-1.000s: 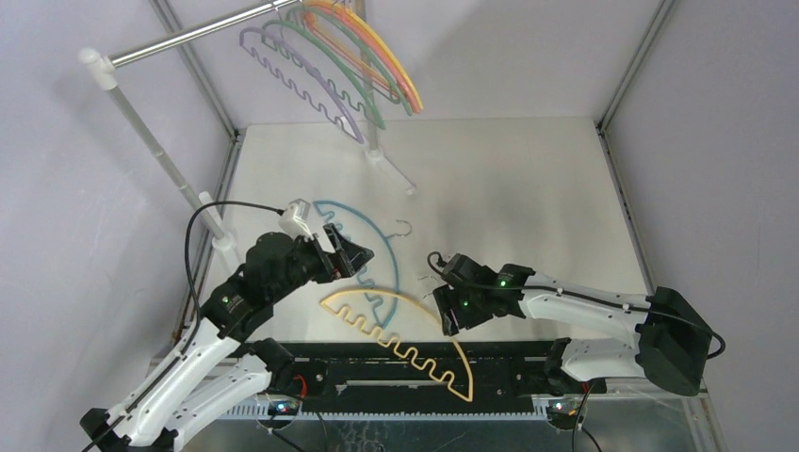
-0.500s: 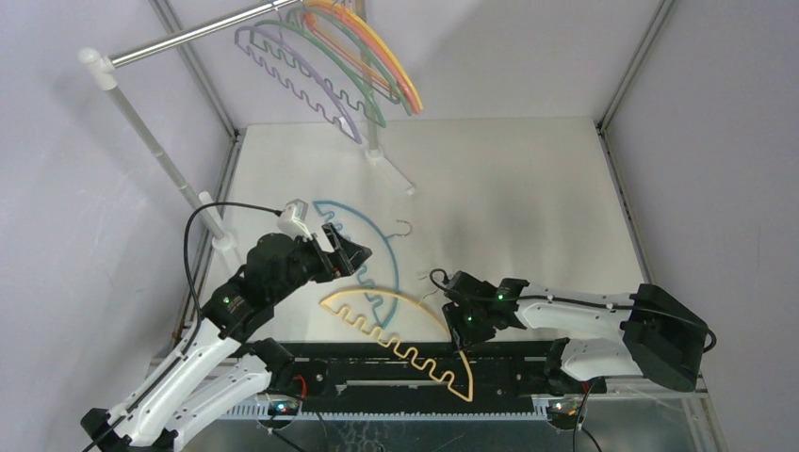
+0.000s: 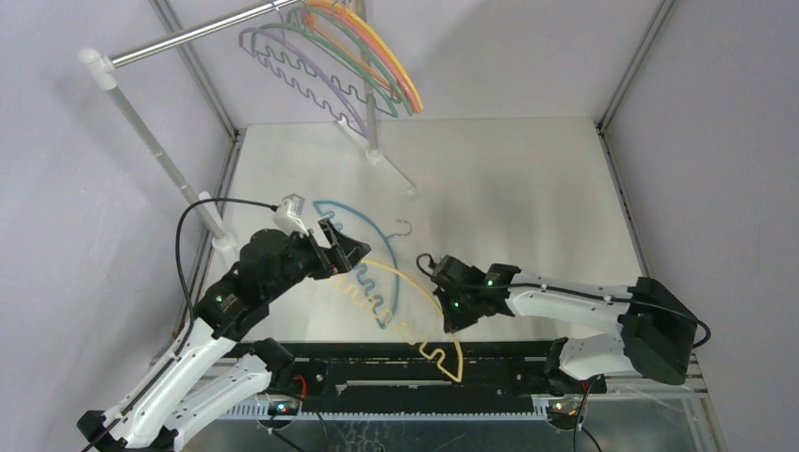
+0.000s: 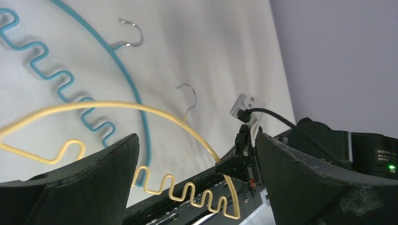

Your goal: Organize the hangers

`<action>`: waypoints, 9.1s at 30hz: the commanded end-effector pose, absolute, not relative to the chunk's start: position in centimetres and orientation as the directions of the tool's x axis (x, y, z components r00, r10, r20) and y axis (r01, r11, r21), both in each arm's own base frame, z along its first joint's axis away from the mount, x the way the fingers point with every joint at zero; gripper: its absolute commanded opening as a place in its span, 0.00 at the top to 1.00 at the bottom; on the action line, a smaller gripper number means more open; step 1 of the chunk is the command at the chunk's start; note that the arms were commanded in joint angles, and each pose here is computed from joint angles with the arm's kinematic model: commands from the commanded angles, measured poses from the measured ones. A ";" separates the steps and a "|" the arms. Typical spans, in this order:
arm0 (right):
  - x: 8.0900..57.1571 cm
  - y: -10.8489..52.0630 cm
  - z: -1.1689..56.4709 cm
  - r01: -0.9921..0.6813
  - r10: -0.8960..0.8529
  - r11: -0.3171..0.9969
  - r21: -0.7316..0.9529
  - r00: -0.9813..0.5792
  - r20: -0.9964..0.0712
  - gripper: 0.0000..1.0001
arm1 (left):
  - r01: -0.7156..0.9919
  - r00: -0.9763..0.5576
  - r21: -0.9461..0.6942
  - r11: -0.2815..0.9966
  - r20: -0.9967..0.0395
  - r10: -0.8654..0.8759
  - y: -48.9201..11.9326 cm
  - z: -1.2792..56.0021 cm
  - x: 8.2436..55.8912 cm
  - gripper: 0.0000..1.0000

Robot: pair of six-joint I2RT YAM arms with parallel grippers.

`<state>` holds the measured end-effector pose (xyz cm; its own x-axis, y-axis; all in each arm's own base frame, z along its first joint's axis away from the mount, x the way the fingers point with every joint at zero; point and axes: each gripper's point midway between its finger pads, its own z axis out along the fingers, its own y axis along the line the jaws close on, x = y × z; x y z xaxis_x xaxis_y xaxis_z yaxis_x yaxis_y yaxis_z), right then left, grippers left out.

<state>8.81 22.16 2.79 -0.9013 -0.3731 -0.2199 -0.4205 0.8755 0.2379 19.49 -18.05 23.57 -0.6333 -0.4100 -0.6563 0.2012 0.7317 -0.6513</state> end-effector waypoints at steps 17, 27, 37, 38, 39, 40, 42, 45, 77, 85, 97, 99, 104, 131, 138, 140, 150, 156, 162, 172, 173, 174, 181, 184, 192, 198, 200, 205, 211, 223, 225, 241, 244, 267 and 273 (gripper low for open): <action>21.4 33.4 21.2 -0.563 -0.306 0.806 0.184 -0.661 -0.685 1.00 | 0.371 -0.617 -0.752 0.545 -0.638 -0.461 -21.5 33.6 19.1 0.07; 20.9 32.9 26.6 -0.583 -0.211 0.775 0.244 -0.602 -0.770 1.00 | 0.325 -0.654 -0.756 0.568 -0.613 -0.443 -21.7 30.6 19.2 0.07; 18.7 33.3 31.5 -0.678 -0.174 0.672 0.298 -0.535 -0.827 1.00 | 0.299 -0.654 -0.764 0.571 -0.600 -0.461 -22.0 28.9 19.7 0.08; 18.3 33.5 31.7 -0.693 -0.179 0.656 0.299 -0.528 -0.830 1.00 | 0.302 -0.648 -0.765 0.569 -0.602 -0.466 -22.1 29.1 19.8 0.08; 17.9 33.7 31.8 -0.708 -0.187 0.639 0.299 -0.521 -0.833 1.00 | 0.305 -0.645 -0.765 0.566 -0.604 -0.469 -22.2 29.2 19.9 0.08; 17.4 33.9 31.9 -0.722 -0.195 0.623 0.300 -0.515 -0.834 1.00 | 0.309 -0.642 -0.766 0.564 -0.605 -0.470 -22.4 29.4 20.0 0.08; 16.8 34.2 32.2 -0.745 -0.207 0.594 0.304 -0.506 -0.837 1.00 | 0.313 -0.637 -0.767 0.560 -0.607 -0.475 -22.6 29.6 20.3 0.08; 16.0 34.7 32.8 -0.773 -0.210 0.546 0.323 -0.500 -0.840 1.00 | 0.316 -0.633 -0.770 0.555 -0.607 -0.480 -23.1 29.7 20.6 0.08; 11.9 35.8 38.1 -0.892 -0.161 0.357 0.276 -0.350 -0.923 0.84 | 0.265 -0.586 -0.711 0.651 -0.655 -0.477 -23.1 28.9 21.1 1.00; 16.8 30.0 37.2 -0.712 -0.024 0.650 0.267 -0.370 -0.929 0.52 | 0.305 -0.519 -0.677 0.669 -0.708 -0.479 -21.1 31.1 21.6 1.00; 19.8 26.6 36.7 -0.592 0.031 0.766 0.251 -0.355 -0.934 0.43 | 0.569 -0.381 -0.612 0.549 -0.788 -0.484 -21.4 40.4 24.2 1.00; 20.2 26.4 36.7 -0.581 0.033 0.776 0.244 -0.349 -0.937 0.43 | 0.603 -0.352 -0.576 0.552 -0.813 -0.463 -21.6 41.3 24.9 1.00; 20.8 26.0 36.6 -0.565 0.031 0.791 0.235 -0.346 -0.938 0.42 | 0.682 -0.314 -0.561 0.469 -0.804 -0.504 -21.4 44.4 26.9 1.00; 23.6 24.7 37.5 -0.497 0.024 0.847 0.190 -0.321 -0.947 0.42 | 0.864 -0.367 -0.504 0.001 -0.631 -0.684 -19.2 55.5 35.6 1.00; 24.1 25.4 37.5 -0.503 0.010 0.845 0.182 -0.326 -0.945 0.42 | 0.840 -0.367 -0.542 0.024 -0.599 -0.712 -17.3 55.4 37.7 1.00; 24.2 25.7 37.4 -0.507 0.005 0.843 0.182 -0.330 -0.944 0.42 | 0.823 -0.370 -0.567 0.041 -0.588 -0.719 -16.7 55.2 38.5 1.00; 24.7 26.7 37.3 -0.518 -0.015 0.838 0.173 -0.338 -0.941 0.42 | 0.785 -0.396 -0.618 0.028 -0.537 -0.744 -15.1 55.2 41.0 0.97; 25.1 27.0 36.9 -0.521 -0.034 0.838 0.162 -0.346 -0.937 0.42 | 0.773 -0.391 -0.635 0.023 -0.504 -0.770 -14.4 55.5 42.2 0.88; 25.5 27.2 36.3 -0.527 -0.046 0.834 0.165 -0.364 -0.930 0.42 | 0.752 -0.373 -0.659 0.036 -0.469 -0.801 -13.8 55.5 42.9 0.76; 25.7 27.5 35.4 -0.542 -0.063 0.822 0.173 -0.389 -0.919 0.41 | 0.725 -0.336 -0.688 0.040 -0.404 -0.851 -12.7 55.9 42.7 0.53; 25.7 27.6 35.3 -0.545 -0.066 0.820 0.174 -0.392 -0.918 0.41 | 0.726 -0.335 -0.687 0.034 -0.398 -0.854 -12.7 56.0 42.7 0.53; 25.8 27.6 35.2 -0.546 -0.068 0.820 0.174 -0.393 -0.917 0.41 | 0.728 -0.337 -0.685 0.025 -0.389 -0.857 -12.6 56.1 42.7 0.51; 25.8 27.2 34.9 -0.545 -0.074 0.821 0.171 -0.398 -0.914 0.40 | 0.721 -0.339 -0.693 0.003 -0.358 -0.870 -12.3 56.3 43.3 0.50; 25.9 26.9 34.7 -0.540 -0.074 0.824 0.172 -0.404 -0.912 0.40 | 0.715 -0.333 -0.699 0.006 -0.349 -0.876 -12.1 56.6 43.6 0.50; 25.9 27.0 33.9 -0.541 -0.080 0.821 0.180 -0.421 -0.903 0.40 | 0.712 -0.330 -0.701 -0.041 -0.283 -0.900 -11.3 57.6 43.8 0.48; 25.9 27.2 33.6 -0.547 -0.088 0.817 0.181 -0.430 -0.899 0.40 | 0.717 -0.322 -0.693 -0.079 -0.229 -0.919 -10.6 58.1 43.2 0.48; 25.9 27.3 33.5 -0.549 -0.091 0.816 0.182 -0.432 -0.897 0.40 | 0.721 -0.321 -0.686 -0.102 -0.199 -0.926 -10.3 58.2 42.9 0.48; 25.9 27.5 33.2 -0.557 -0.097 0.810 0.185 -0.438 -0.894 0.40 | 0.715 -0.335 -0.683 -0.149 -0.147 -0.931 -9.8 58.3 43.2 0.48; 25.7 27.4 32.9 -0.557 -0.103 0.810 0.183 -0.443 -0.891 0.40 | 0.712 -0.355 -0.670 -0.211 -0.083 -0.931 -9.1 58.7 43.9 0.48; 25.9 27.5 32.7 -0.558 -0.109 0.810 0.180 -0.445 -0.889 0.40 | 0.673 -0.397 -0.671 -0.311 0.027 -0.917 -8.1 57.8 45.3 0.49; 25.9 27.6 32.7 -0.562 -0.112 0.808 0.179 -0.445 -0.889 0.40 | 0.668 -0.398 -0.672 -0.318 0.037 -0.916 -8.0 57.8 45.7 0.49; 26.4 27.8 32.4 -0.561 -0.125 0.811 0.166 -0.444 -0.887 0.40 | 0.676 -0.387 -0.678 -0.288 0.006 -0.922 -8.1 58.8 46.0 0.49; 26.5 28.1 32.2 -0.566 -0.131 0.808 0.166 -0.447 -0.885 0.40 | 0.678 -0.391 -0.677 -0.285 -0.004 -0.920 -8.3 59.0 45.5 0.49; 26.6 31.5 39.4 -0.757 -0.174 0.647 0.087 -0.258 -0.950 0.34 | 0.555 -0.476 -0.804 -0.214 -0.095 -0.874 -11.1 50.0 40.1 0.51; 26.4 36.2 40.8 -0.856 -0.184 0.501 0.126 -0.248 -0.951 0.33 | 0.548 -0.499 -0.811 -0.205 -0.120 -0.858 -11.7 49.8 38.4 0.52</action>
